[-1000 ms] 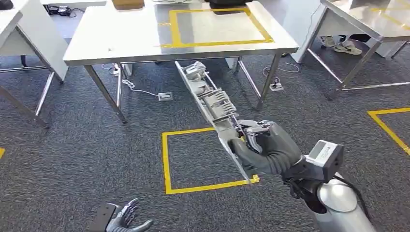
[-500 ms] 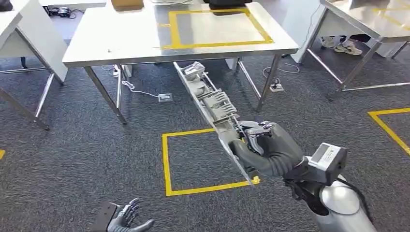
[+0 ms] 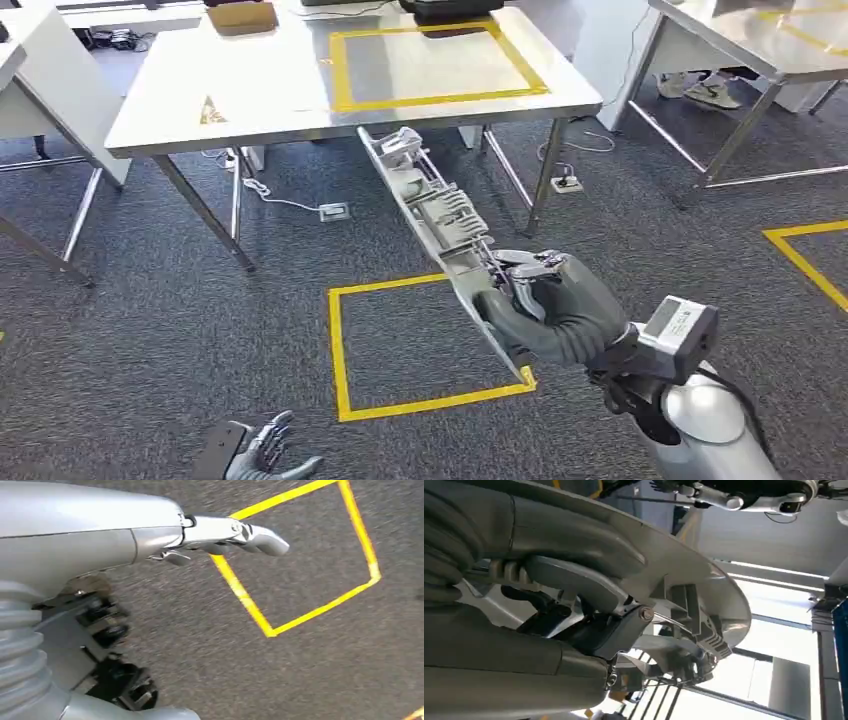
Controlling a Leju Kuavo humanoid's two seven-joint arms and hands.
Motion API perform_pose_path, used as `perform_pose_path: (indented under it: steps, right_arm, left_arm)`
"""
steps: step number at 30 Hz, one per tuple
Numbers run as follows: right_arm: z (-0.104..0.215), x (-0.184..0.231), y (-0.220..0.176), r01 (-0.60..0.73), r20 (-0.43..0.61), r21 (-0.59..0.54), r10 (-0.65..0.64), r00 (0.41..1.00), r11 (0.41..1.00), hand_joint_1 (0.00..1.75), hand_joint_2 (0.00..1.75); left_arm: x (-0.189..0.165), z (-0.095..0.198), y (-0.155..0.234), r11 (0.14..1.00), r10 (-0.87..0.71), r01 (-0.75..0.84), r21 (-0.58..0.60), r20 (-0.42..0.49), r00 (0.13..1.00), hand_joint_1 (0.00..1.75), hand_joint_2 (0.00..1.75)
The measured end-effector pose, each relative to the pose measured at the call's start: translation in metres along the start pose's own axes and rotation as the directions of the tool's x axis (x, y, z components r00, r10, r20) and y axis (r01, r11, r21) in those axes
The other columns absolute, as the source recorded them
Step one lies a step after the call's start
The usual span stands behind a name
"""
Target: Take the parts from the cabinet and place them on the table.
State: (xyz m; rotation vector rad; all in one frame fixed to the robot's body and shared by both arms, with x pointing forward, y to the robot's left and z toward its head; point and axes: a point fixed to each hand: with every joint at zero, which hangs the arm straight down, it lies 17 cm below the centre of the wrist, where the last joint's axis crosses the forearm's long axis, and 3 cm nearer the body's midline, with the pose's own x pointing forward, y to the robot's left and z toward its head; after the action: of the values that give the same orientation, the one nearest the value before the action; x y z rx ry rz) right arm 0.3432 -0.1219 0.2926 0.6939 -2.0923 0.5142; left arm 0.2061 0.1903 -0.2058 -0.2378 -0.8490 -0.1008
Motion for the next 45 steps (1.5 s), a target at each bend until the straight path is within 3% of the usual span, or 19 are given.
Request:
perform_pose_path:
  steps: [45]
  right_arm:
    - [0.006, 0.001, -0.002, -0.005, 0.0, -0.023, 0.005, 1.0, 1.0, 1.75, 1.75]
  left_arm:
    - [-0.014, 0.009, 0.003, 1.0, 0.001, -0.001, 0.009, -0.02, 1.0, 0.0, 1.75]
